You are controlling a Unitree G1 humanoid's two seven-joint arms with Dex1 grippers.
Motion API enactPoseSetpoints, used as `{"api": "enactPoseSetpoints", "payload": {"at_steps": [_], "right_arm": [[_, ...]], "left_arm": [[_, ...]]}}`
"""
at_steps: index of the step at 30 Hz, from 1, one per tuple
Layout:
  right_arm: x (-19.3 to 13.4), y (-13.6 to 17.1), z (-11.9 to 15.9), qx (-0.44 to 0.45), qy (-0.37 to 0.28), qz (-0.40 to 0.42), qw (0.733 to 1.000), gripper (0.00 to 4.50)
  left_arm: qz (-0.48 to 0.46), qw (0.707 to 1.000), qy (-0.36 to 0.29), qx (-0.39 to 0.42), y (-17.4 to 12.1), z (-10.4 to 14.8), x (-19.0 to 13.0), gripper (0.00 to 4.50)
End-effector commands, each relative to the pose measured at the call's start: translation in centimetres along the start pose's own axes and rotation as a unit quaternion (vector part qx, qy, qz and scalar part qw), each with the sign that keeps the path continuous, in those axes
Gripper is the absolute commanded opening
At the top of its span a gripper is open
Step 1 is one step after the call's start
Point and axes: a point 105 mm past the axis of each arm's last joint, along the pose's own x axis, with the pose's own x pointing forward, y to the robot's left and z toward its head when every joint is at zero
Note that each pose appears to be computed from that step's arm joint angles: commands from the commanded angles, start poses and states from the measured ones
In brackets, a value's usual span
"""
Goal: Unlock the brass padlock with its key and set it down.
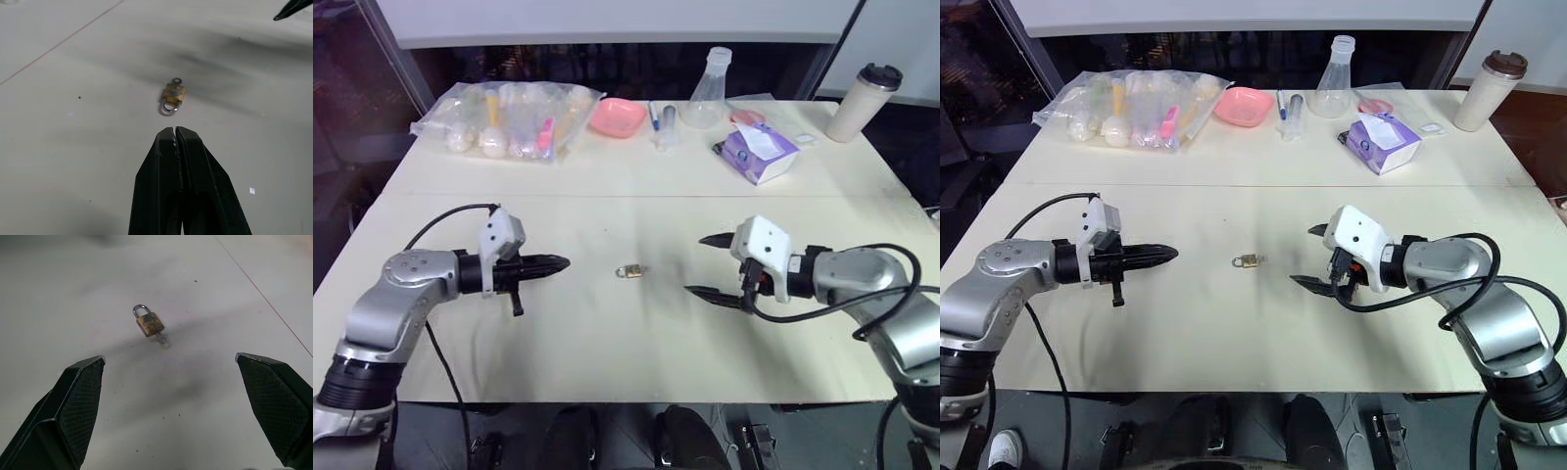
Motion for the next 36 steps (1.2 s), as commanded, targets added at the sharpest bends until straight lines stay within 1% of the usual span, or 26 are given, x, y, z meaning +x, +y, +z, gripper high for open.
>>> {"api": "enactPoseSetpoints", "payload": {"at_steps": [1,3,7,10,21,32,34,36], "right_arm": [[-0.2,-0.1,0.9,-0.021,-0.008,0.012,1.000,4.44],[0.0,-0.2,0.8,-0.023,-0.008,0.013,1.000,4.44],[0.2,-0.7,1.2,-0.026,-0.015,0.012,0.999,4.44],[0.5,-0.9,1.1,-0.026,-0.016,0.017,0.999,4.44],[1.7,-0.8,1.7,-0.041,-0.028,0.058,0.997,4.44],[5.5,-0.9,1.6,0.000,-0.050,0.147,0.988,4.44],[6.6,-1.2,1.3,0.006,-0.047,0.157,0.986,4.44],[8.6,-1.1,0.6,0.003,-0.036,0.182,0.983,4.44]], "left_arm": [[-0.001,1.000,-0.012,0.021,0.1,1.1,-0.8,0.00],[0.011,1.000,-0.007,0.029,0.4,0.9,-0.8,0.00],[0.007,1.000,-0.013,0.027,0.4,1.7,-0.9,0.00],[0.010,0.999,-0.007,0.030,0.5,1.7,-0.7,0.00],[0.013,1.000,-0.010,0.011,0.0,2.0,-0.8,0.00],[0.017,1.000,-0.015,0.015,0.0,2.0,-0.2,0.00],[0.016,1.000,-0.015,0.017,-0.2,2.1,0.0,0.00],[0.018,1.000,-0.016,0.019,-0.5,2.2,0.0,0.00]]}}
